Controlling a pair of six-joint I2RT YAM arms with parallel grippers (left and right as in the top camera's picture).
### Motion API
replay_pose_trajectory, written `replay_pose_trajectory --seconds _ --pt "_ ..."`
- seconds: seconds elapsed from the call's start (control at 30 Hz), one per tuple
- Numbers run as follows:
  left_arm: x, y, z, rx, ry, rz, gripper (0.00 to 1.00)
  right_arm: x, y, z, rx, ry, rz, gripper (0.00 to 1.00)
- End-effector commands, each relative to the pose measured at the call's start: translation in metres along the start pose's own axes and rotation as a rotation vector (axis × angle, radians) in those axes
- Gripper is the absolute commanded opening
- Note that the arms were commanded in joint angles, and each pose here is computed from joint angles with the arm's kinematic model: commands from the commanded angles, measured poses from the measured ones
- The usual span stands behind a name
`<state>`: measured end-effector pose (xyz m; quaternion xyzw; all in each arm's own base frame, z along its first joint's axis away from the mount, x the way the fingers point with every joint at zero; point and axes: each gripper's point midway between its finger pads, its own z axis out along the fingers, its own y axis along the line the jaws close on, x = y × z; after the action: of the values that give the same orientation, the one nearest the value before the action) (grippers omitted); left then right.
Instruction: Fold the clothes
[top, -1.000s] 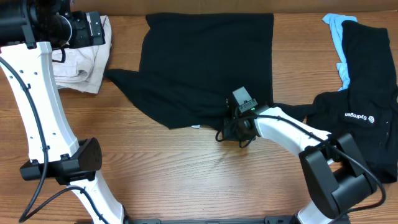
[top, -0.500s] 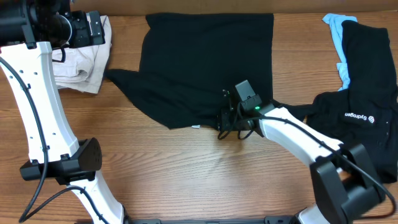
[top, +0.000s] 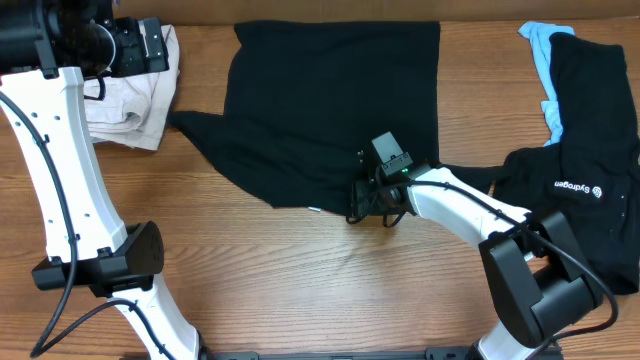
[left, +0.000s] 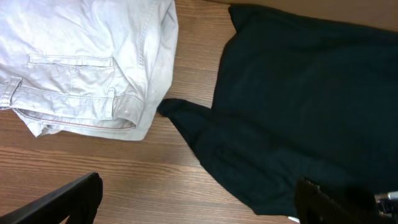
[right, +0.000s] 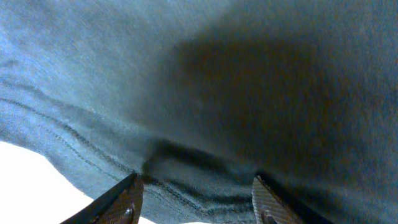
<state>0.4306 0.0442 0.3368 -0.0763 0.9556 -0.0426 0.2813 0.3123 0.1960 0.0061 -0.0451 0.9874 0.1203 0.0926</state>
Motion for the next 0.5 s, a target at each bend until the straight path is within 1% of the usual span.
replay_pose_trajectory --seconds 0.0,0.2,0.33,0.47 --pt "0.001 -0.004 0.007 0.014 0.018 0.027 1.00 0.022 -0.014 0.006 0.064 0.091 0.085 0.61" --pt "0.003 -0.003 0.017 0.014 0.041 0.024 1.00 0.067 -0.043 -0.008 0.182 0.276 0.236 0.62" --pt "0.005 -0.004 0.031 0.016 0.071 0.026 1.00 0.081 -0.068 -0.019 0.247 0.347 0.351 0.62" --pt "0.007 -0.013 0.048 0.029 0.105 0.091 1.00 0.091 -0.089 -0.031 0.282 0.406 0.452 0.63"
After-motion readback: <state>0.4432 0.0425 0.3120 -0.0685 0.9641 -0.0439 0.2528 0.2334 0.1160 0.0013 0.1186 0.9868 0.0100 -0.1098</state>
